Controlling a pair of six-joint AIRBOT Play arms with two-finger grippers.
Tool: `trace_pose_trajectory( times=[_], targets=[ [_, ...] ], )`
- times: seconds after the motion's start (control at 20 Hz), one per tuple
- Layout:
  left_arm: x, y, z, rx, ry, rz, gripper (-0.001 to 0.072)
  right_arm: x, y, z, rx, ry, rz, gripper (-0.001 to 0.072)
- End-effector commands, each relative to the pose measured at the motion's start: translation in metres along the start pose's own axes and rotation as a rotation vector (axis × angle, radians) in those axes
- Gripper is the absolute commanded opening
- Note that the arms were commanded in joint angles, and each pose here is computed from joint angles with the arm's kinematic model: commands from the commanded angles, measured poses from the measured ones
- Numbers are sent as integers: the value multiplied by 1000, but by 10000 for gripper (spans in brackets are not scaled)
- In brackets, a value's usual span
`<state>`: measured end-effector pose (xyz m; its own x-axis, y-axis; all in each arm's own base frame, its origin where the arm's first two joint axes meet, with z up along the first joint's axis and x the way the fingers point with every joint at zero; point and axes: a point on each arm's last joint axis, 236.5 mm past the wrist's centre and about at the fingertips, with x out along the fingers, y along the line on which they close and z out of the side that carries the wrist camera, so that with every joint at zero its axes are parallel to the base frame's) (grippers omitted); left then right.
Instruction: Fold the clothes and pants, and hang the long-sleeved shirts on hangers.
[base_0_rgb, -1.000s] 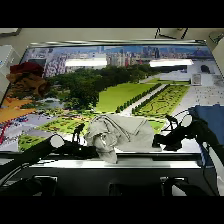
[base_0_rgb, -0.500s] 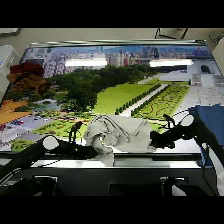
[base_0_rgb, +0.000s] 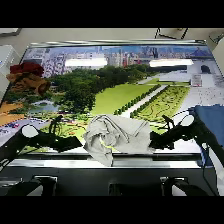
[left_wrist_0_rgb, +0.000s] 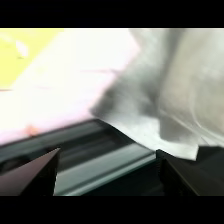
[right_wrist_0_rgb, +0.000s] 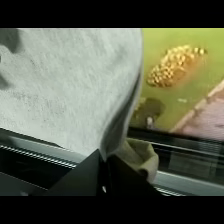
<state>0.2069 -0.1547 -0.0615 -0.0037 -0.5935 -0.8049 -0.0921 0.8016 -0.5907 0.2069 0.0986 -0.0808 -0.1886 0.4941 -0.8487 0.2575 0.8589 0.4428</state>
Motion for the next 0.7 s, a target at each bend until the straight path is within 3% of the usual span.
trace_pose_trajectory(
  times=[0.0, 0.1, 0.3, 0.65],
  targets=[
    [-14, 35, 32, -66, -117, 52, 624, 0, 0, 1, 0, -2, 1, 34],
    [-1, 34, 31, -79, -79, 30, 583, 0, 0, 4, 0, -16, 1, 34],
    [32, 6, 20, -34, 23, -80, 578, 0, 0, 4, 1, -16, 1, 35],
    [62, -3, 20, 24, 15, -43, 577, 0, 1, 2, 10, -7, 6, 35]
  ],
)
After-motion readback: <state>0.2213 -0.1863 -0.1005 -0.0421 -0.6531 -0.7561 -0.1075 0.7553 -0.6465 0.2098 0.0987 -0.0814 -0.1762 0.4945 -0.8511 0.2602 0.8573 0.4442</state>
